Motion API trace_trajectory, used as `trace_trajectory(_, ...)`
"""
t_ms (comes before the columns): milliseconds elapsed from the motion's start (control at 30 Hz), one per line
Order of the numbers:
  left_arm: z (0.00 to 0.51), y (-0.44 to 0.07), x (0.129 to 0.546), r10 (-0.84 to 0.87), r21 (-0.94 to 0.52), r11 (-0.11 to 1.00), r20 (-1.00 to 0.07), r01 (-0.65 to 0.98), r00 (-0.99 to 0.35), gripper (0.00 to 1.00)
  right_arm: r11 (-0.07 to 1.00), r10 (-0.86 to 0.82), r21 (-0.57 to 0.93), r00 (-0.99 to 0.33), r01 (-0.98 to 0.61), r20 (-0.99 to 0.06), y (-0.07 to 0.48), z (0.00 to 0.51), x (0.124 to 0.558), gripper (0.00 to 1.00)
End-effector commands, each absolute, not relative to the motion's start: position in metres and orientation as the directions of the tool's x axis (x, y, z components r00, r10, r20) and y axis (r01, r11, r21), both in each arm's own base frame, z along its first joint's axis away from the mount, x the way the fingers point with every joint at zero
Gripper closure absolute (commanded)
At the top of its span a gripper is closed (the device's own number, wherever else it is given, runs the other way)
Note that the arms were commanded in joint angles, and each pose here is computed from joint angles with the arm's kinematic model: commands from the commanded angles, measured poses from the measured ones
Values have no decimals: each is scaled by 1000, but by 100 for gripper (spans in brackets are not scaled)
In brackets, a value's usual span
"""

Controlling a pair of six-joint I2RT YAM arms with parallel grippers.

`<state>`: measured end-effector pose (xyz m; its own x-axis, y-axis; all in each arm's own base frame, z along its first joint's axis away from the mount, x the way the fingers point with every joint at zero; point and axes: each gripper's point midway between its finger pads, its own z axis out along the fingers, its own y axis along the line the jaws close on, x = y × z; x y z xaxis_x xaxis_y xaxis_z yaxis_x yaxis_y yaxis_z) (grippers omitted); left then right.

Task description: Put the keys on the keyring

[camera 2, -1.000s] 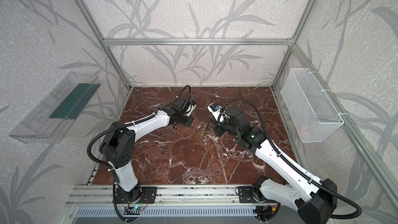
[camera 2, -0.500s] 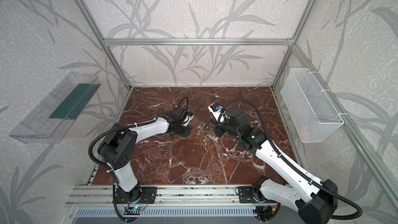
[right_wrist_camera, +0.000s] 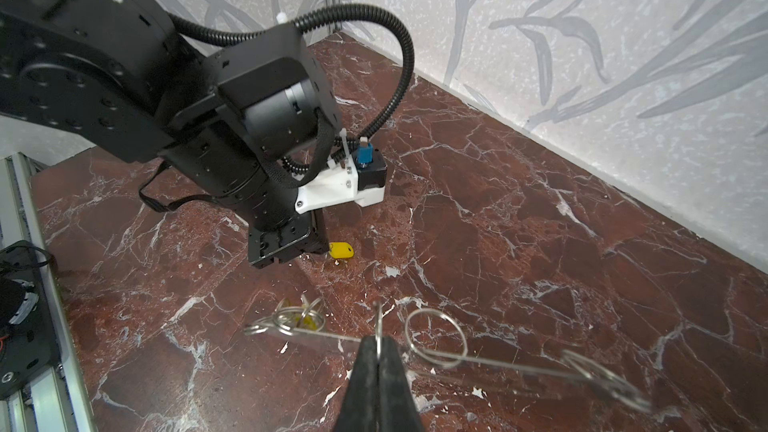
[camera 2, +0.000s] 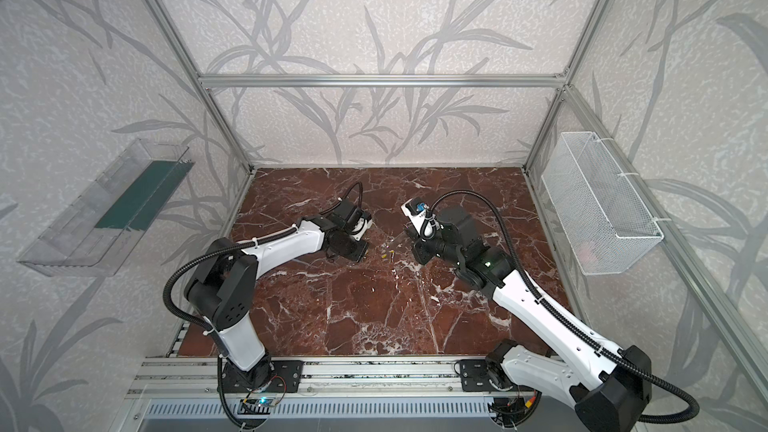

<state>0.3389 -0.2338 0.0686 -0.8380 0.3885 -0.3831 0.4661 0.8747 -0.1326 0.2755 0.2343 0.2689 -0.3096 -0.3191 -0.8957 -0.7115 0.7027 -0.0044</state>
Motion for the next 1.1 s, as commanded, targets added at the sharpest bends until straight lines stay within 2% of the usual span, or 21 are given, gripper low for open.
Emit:
trace_trajectory(0,82,-235,345,399,-131,867,-394,481,-828,100,707,-292,0,-291,-707,-911,233,278,275,100)
trace_trajectory(300,59,-233,331,412,-160,861,-341,484,-845,100,715,-292,-2,-295,-699,-910,229,275,273,100)
trace_trajectory(867,54,-226,309,405,-192,858,-318,477,-857,100,706,-288,10,-299,-708,-910,236,274,278,100)
trace_trajectory(1067,46,-221,294,416,-205,858,-259,471,-872,100,707,-286,9,-298,-707,-911,236,274,278,100)
